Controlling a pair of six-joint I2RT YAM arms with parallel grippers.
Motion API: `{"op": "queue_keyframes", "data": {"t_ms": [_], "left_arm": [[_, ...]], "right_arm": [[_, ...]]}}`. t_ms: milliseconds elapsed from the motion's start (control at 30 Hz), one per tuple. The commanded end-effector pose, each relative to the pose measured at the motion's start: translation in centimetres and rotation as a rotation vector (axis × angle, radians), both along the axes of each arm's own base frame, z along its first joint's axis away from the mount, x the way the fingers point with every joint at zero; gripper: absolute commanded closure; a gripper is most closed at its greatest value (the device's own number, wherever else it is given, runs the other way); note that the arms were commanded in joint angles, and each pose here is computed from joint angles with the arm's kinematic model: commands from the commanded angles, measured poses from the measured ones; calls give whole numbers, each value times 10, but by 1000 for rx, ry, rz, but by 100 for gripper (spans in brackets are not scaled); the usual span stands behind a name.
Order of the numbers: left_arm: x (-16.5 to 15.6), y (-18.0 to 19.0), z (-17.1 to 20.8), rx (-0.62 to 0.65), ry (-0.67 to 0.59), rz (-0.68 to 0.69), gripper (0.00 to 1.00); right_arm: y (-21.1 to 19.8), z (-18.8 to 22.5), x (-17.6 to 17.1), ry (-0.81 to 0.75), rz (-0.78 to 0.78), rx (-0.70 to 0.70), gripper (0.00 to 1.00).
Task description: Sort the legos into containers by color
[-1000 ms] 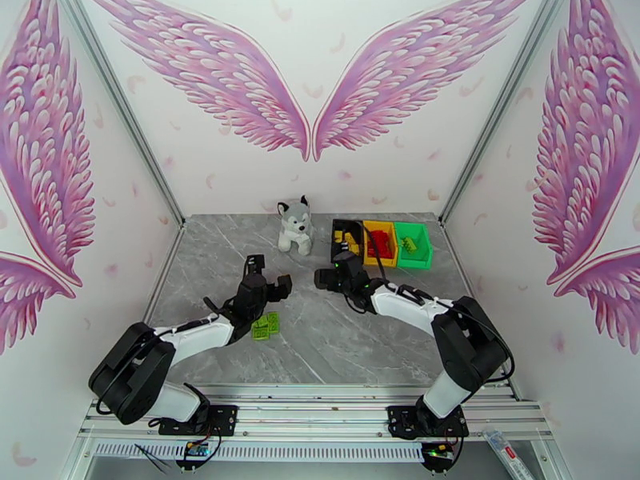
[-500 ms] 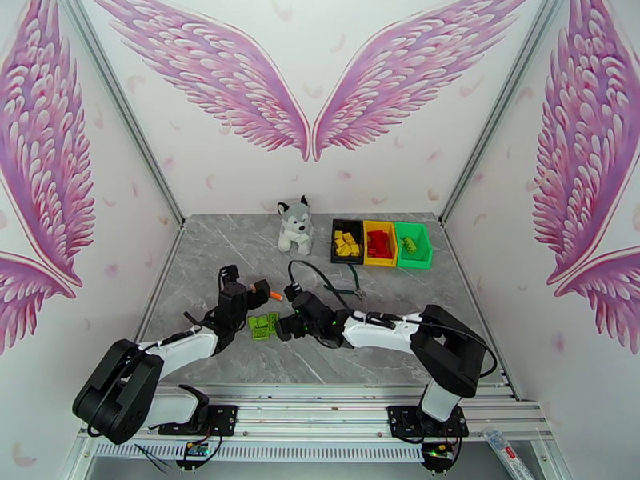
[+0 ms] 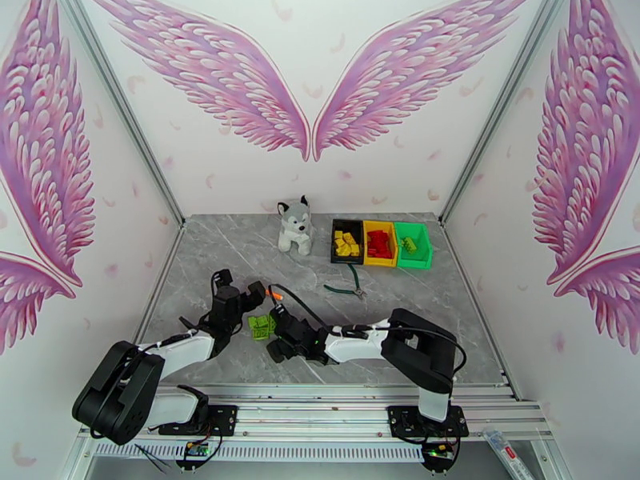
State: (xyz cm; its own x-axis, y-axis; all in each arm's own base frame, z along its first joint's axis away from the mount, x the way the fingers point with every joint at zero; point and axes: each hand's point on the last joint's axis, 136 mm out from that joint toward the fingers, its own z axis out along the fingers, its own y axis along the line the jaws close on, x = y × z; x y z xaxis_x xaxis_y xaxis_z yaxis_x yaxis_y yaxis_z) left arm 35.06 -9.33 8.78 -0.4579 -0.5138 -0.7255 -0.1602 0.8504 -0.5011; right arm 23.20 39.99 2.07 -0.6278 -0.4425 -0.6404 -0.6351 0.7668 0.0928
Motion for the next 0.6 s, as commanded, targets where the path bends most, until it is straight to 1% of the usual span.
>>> {"op": "queue_keyframes", "data": {"t_ms": [0, 100, 267, 467, 567], "left_arm": [[0, 4, -1, -18, -7, 9, 1], [1, 11, -3, -20, -2, 25, 1], [2, 24, -7, -37, 6, 47, 1], [4, 28, -11, -50, 12, 47, 1], [6, 27, -12, -56, 14, 41, 1]], "right_arm": [[9, -27, -9, 52, 40, -50, 9], [15, -30, 0, 35, 17, -70, 12], [20, -36, 16, 5, -35, -120, 21], [22, -38, 34, -33, -106, -172, 34], [20, -38, 35, -33, -119, -179, 40]]}}
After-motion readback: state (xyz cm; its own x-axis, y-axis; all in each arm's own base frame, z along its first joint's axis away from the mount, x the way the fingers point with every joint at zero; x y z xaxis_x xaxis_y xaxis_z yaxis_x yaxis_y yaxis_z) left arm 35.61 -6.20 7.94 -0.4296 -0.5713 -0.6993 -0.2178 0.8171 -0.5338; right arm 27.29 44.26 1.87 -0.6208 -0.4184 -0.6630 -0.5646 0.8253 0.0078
